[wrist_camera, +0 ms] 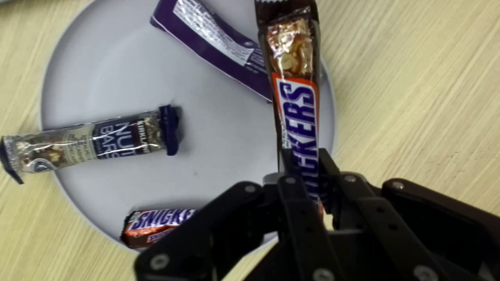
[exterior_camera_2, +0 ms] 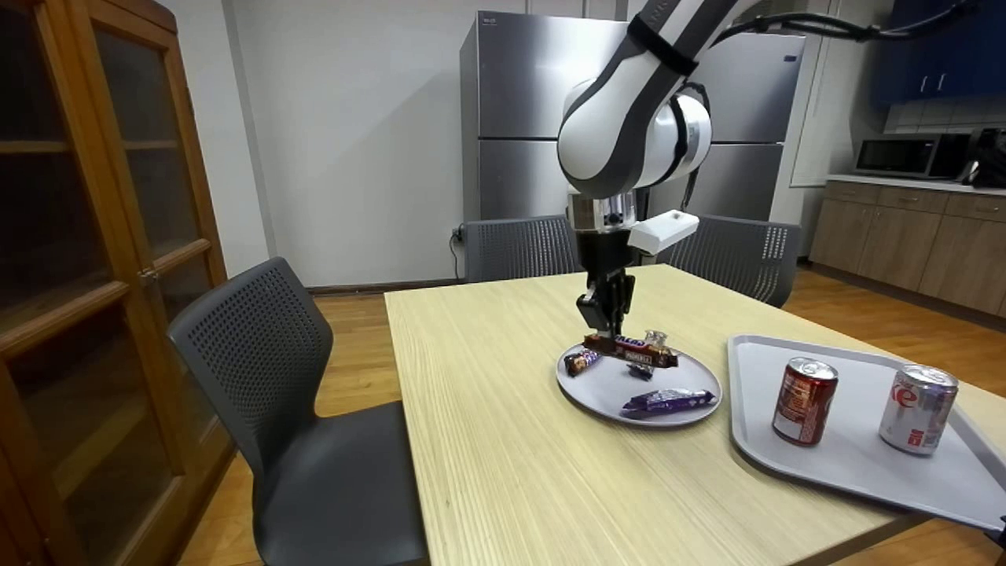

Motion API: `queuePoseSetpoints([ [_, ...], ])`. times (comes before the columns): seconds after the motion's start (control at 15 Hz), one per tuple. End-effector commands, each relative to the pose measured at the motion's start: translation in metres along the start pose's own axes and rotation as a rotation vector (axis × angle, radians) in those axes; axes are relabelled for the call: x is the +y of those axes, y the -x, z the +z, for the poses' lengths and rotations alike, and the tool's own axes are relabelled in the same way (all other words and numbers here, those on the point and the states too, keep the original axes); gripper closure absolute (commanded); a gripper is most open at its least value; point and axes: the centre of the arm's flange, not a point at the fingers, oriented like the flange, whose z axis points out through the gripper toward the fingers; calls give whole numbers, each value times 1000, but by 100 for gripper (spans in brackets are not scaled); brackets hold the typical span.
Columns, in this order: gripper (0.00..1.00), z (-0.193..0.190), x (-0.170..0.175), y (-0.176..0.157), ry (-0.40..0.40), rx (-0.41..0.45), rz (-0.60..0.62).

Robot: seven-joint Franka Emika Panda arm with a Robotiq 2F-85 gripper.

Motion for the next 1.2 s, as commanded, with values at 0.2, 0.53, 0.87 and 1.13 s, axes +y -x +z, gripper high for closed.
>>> queuePoseSetpoints([
  [0.2, 96, -15, -83, 1, -21, -7, -60],
  [0.53, 96, -14, -130, -11, -40, -2, -108],
  [0.87, 96, -7, -169, -26, -34, 3, -141],
  [1.13, 96, 10, -187, -37, -58, 26, -175],
])
